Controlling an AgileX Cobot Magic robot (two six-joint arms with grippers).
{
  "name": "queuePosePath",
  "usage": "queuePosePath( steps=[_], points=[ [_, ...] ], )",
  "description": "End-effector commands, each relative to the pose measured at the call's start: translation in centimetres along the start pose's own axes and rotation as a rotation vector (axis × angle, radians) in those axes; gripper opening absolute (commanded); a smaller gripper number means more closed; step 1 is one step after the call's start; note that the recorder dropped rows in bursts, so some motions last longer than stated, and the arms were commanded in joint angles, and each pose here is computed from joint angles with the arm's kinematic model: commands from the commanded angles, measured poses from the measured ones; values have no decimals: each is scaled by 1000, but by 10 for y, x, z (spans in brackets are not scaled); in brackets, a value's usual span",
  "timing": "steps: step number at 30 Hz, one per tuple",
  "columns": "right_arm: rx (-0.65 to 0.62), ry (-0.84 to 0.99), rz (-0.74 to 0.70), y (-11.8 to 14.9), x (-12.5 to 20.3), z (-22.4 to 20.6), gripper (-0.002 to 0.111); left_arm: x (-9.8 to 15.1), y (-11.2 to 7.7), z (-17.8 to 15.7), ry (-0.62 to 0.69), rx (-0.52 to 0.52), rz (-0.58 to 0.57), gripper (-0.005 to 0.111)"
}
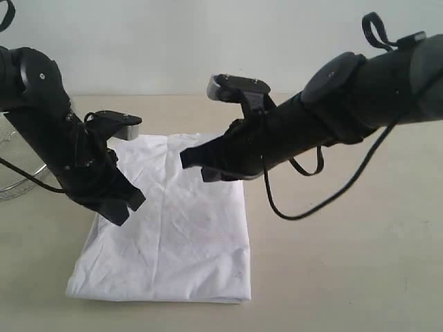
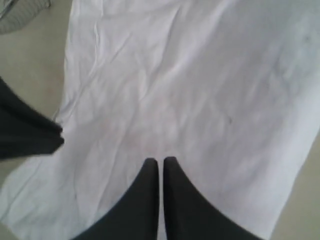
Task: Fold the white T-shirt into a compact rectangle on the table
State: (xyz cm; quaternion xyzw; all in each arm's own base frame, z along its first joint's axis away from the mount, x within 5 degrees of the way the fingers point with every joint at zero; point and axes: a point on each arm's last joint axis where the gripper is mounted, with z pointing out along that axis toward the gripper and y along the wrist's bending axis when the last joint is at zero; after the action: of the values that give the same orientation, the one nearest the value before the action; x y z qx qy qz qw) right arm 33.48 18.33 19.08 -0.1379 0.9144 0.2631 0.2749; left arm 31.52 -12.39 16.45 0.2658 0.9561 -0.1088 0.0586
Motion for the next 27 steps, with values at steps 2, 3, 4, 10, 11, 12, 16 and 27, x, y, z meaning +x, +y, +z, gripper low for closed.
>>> queuePosePath(
  steps=[2,3,4,10,11,12,16,27],
  points=[
    [-17,12,74,-32,-26,16,0,11,-2,14,70,23,-3,5],
    [-17,21,85,-39,-28,20,0,14,-2,15,79,24,-4,5],
    [-15,29,95,-45,-28,24,0,16,-2,17,86,25,-5,5],
    [15,94,128,-69,-15,52,0,28,-3,24,128,33,-13,5],
    [22,100,133,-71,-12,56,0,29,-3,25,135,34,-15,5],
    [30,105,147,-74,-10,59,0,31,-3,26,139,35,-16,5],
    [67,125,159,-83,-2,69,0,36,-4,29,156,38,-20,5],
    [-41,64,166,-71,-44,38,0,38,-3,30,157,33,-18,5]
  ],
)
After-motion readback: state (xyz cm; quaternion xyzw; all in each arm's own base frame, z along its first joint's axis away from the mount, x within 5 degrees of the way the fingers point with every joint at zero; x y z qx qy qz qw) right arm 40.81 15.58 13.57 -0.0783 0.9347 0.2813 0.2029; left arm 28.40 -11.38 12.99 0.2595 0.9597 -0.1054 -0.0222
